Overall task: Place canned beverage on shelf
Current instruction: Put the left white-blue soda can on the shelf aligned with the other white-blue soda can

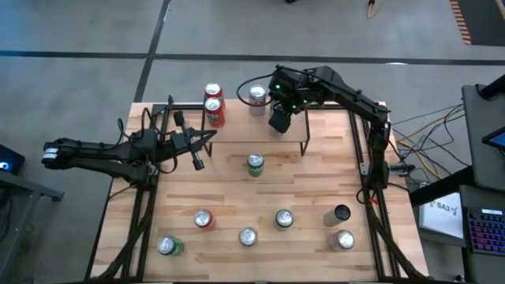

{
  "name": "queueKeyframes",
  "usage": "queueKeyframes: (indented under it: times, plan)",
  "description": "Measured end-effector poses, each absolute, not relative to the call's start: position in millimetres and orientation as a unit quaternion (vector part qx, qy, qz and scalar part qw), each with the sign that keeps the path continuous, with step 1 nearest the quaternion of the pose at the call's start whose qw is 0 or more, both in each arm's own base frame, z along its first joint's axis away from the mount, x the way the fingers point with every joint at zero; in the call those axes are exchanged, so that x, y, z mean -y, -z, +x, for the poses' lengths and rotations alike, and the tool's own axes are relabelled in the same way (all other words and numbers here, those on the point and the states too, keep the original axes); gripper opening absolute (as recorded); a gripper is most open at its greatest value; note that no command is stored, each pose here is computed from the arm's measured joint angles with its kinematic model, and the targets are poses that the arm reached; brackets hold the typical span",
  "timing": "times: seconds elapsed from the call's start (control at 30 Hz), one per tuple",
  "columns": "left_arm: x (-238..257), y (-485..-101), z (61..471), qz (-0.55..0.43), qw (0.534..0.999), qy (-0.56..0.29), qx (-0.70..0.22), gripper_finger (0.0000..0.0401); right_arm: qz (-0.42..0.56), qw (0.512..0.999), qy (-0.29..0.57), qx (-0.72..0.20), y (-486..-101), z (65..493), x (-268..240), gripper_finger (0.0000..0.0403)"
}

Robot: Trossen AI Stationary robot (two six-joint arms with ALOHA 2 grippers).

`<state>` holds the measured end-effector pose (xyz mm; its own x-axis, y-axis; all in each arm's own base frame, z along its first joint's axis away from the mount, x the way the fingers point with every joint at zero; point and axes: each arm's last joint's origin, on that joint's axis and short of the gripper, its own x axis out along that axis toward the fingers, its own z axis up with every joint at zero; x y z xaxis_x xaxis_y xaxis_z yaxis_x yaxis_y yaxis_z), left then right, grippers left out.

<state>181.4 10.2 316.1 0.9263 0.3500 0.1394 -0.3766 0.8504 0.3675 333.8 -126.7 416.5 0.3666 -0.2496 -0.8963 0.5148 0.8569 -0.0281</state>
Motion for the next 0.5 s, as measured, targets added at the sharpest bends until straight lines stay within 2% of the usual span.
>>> queueKeyframes:
  times: [0.5]
  plan:
    - [-10.3, -316.1, 181.4, 0.196, 0.962, -0.189, 0.034, 0.0, 0.128, 0.829, 0.234, -0.492, -431.8, 320.0, 121.6, 0.0279]
